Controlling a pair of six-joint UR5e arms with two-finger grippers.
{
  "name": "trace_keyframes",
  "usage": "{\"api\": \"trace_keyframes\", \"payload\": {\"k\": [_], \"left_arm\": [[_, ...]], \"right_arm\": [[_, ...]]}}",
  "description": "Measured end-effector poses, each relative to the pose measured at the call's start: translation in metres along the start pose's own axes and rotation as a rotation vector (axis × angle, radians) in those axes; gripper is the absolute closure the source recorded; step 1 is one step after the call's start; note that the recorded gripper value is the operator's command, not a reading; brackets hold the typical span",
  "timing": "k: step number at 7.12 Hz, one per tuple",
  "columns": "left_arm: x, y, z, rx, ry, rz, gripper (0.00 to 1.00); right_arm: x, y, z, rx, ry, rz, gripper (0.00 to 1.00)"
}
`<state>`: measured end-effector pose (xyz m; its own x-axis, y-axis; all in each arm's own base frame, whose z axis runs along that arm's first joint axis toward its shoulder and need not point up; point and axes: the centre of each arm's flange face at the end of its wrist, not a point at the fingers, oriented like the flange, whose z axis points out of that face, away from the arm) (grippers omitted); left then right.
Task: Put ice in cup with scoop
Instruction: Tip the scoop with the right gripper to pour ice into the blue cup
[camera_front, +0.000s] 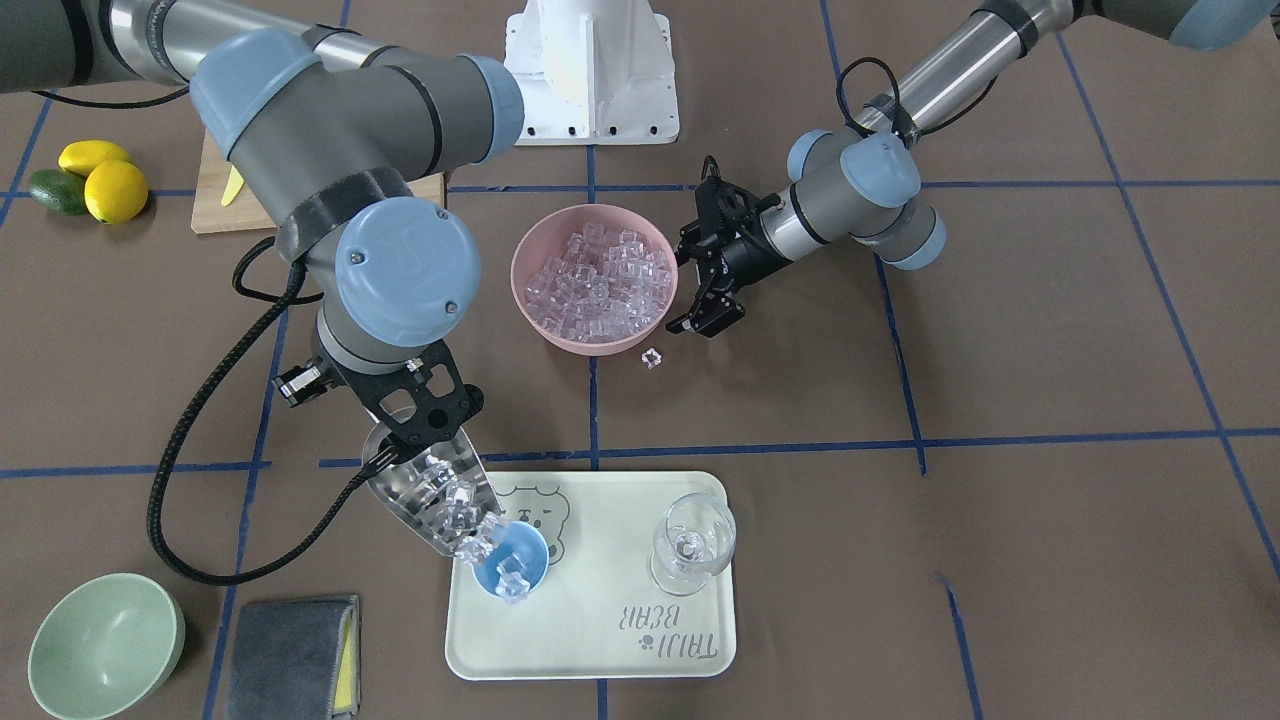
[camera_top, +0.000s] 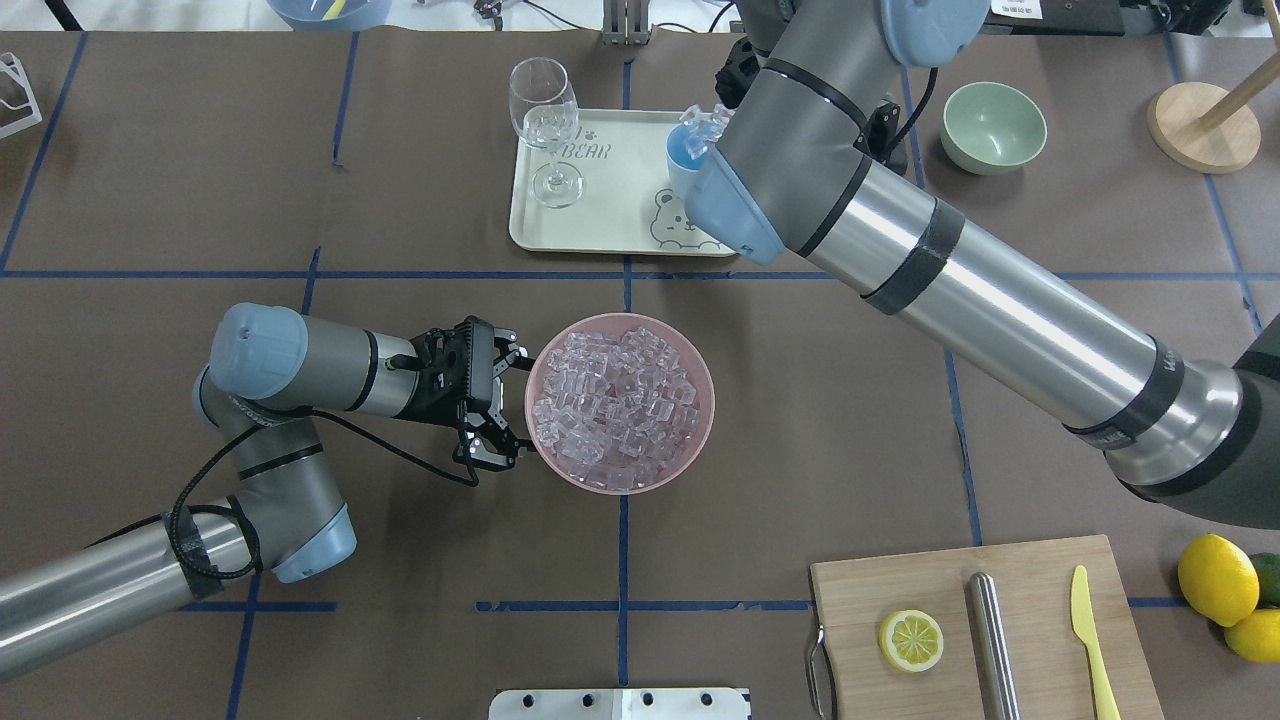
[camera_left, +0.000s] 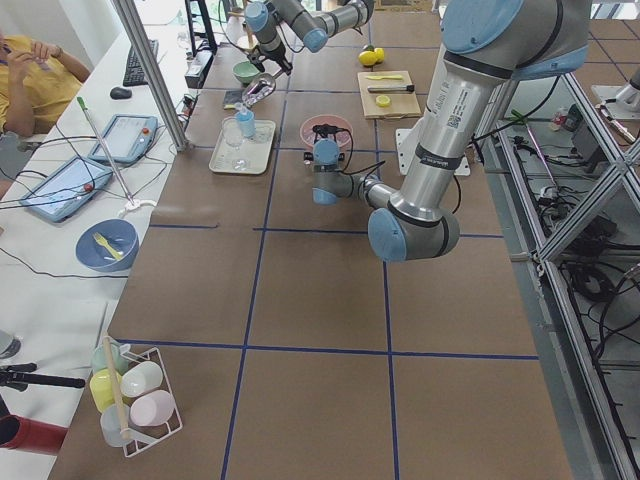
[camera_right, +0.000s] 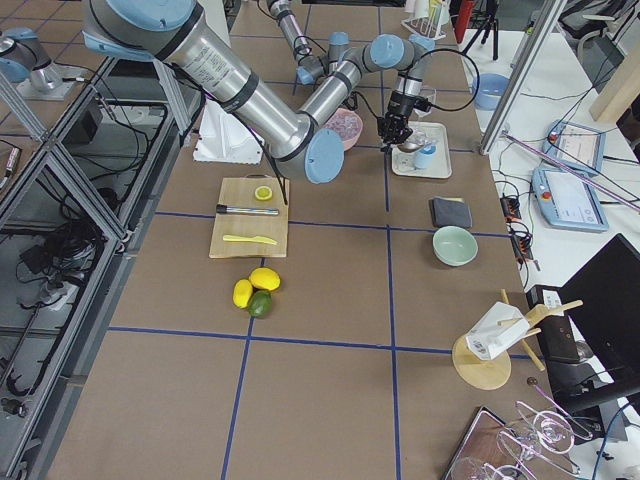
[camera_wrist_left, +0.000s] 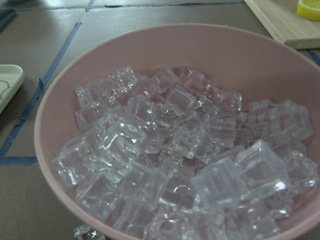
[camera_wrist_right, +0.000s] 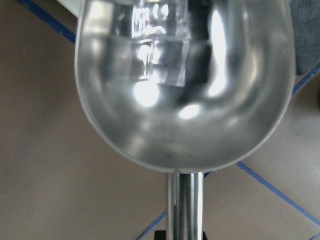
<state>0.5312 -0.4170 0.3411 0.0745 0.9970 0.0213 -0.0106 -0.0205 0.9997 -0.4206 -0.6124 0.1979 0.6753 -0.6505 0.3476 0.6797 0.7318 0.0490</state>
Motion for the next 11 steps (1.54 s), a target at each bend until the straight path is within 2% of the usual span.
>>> {"api": "trace_keyframes", "payload": {"k": [4, 8, 11], "left_arm": [[0.000, 0.000, 0.000, 0.000, 0.000, 0.000, 0.00], [0.000, 0.000, 0.000, 0.000, 0.000, 0.000, 0.00], [-0.001, 0.000, -0.001, 0.001, -0.001, 0.000, 0.00]], "right_arm": [[0.005, 0.001, -0.001, -0.037, 0.006, -0.048, 1.00], [0.014, -0.023, -0.015, -0.133, 0.014, -0.104, 1.00], [0.015, -0.025, -0.016, -0.146, 0.015, -0.114, 1.00]]}}
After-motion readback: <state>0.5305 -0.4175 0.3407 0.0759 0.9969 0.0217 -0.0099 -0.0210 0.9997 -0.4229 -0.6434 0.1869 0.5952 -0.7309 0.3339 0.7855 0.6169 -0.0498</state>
